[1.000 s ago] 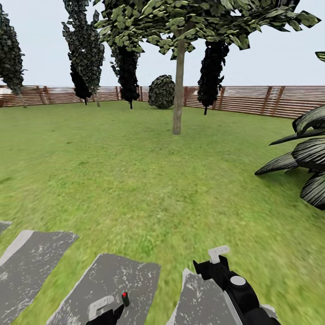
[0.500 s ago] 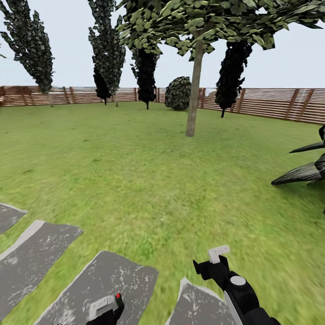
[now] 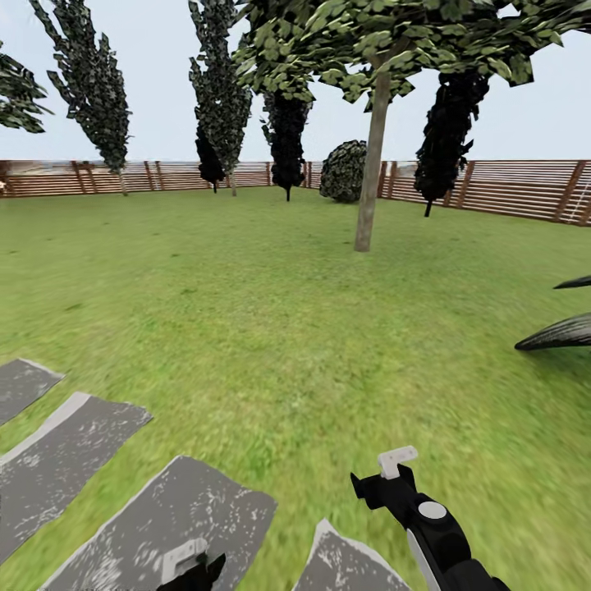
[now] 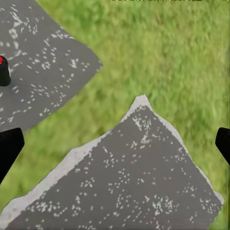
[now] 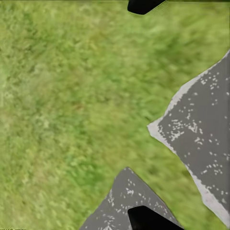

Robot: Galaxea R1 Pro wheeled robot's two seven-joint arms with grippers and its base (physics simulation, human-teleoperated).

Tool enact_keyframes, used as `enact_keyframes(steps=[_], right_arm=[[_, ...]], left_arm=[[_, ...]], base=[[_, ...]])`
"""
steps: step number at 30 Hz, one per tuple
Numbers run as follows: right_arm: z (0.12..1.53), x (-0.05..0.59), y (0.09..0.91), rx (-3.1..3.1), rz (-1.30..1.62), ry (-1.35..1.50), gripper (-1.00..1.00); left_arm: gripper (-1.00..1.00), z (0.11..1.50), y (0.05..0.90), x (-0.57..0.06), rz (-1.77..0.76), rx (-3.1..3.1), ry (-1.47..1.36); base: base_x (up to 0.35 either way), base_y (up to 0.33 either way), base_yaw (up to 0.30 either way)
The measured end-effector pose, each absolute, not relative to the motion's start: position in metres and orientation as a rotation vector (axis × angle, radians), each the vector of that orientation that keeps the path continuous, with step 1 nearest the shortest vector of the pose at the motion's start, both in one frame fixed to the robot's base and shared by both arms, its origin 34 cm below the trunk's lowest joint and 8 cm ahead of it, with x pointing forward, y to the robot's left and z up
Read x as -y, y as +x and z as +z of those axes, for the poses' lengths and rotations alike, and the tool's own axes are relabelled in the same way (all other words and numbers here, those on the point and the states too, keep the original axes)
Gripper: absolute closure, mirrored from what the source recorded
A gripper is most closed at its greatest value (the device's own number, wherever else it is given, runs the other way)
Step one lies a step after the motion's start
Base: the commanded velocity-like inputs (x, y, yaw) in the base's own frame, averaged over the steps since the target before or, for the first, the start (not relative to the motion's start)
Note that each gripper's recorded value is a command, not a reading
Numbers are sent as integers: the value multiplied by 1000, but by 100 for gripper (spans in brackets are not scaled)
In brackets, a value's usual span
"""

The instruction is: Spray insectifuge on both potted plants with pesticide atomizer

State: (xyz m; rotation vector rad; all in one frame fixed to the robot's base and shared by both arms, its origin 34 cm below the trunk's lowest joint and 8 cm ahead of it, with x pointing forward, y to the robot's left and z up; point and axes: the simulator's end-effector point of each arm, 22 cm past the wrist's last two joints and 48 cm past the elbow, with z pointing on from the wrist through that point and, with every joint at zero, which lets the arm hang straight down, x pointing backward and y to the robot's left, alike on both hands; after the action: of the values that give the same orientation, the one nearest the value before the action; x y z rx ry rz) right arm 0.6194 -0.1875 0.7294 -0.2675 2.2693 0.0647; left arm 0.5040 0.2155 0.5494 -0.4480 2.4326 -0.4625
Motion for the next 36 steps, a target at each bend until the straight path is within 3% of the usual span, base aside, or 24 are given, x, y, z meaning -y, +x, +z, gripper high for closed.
enact_keyframes(steps=[9,27,36], right_arm=[[729,187,619,-2269,65,-268,-100],[733,185,620,-2261,69,-270,-100],[734,184,620,-2259,68,-270,-100]], left_arm=[[-100,549,504,-216,-462,-2432,-448],[-100,554,509,-227,-451,-2410,-469],[-100,561,515,-298,-331,-2283,-674]], base=[[120,-314,230],[127,-97,249],[203,-273,262]])
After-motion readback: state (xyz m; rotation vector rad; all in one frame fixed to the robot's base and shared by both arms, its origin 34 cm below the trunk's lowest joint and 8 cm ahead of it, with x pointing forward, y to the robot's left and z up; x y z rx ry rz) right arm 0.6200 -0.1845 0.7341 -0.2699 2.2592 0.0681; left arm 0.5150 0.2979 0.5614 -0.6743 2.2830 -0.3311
